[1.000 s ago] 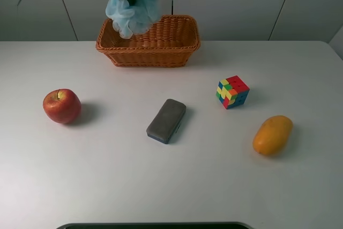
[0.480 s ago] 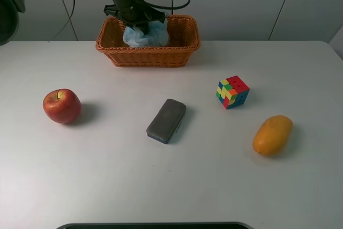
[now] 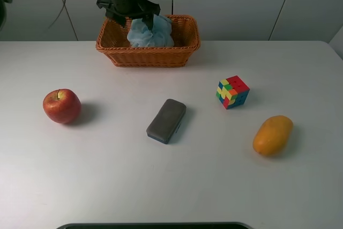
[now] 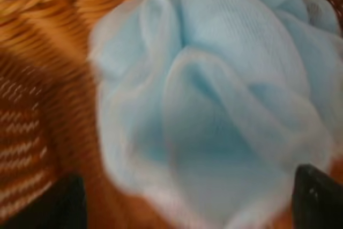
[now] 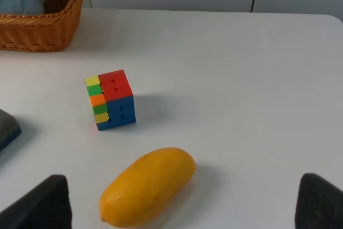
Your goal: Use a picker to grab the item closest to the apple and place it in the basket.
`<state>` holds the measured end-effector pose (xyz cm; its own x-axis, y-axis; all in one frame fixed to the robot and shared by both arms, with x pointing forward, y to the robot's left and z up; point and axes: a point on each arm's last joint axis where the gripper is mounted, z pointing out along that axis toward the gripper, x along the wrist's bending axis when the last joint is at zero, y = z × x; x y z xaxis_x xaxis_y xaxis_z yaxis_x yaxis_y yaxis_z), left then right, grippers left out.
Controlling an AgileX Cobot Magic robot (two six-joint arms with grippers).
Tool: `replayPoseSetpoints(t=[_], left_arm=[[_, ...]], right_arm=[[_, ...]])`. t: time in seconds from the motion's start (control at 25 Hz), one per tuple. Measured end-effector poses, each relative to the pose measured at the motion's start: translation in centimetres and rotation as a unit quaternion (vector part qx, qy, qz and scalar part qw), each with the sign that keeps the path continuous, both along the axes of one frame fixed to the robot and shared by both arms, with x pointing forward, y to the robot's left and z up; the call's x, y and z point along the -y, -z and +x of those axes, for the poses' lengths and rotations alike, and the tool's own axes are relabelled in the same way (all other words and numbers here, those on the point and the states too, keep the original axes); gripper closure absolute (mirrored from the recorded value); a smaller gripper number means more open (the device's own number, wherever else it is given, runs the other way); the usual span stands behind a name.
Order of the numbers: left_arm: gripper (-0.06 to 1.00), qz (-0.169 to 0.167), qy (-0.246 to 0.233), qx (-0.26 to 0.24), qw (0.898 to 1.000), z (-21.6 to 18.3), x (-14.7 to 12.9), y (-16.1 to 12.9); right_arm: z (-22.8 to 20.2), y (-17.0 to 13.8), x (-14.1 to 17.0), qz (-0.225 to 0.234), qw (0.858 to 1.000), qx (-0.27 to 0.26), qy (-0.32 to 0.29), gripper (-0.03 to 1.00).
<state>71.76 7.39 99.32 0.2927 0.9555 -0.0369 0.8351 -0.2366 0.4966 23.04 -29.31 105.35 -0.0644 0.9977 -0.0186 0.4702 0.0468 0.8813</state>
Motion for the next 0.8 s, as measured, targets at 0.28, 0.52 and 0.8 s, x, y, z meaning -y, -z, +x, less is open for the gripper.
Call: replayPoseSetpoints(t=[0.28,0.52,0.8], left_arm=[[0.21,0.016,0.018,0.008,1.0,-4.2,-2.2,-9.7],[0.21,0.022,0.035,0.032,0.999,-10.0,-5.1,-15.6],[0.21,0.054,0.049,0.046,0.996,-21.3,-11.0,-18.8]], right_arm=[[0.0,0.0,0.0,0.0,1.0,0.0,0.0,0.34],[0.0,0.0,0.0,0.0,1.0,0.0,0.0,0.34],[0.0,0.0,0.0,0.0,1.0,0.0,0.0,0.34]])
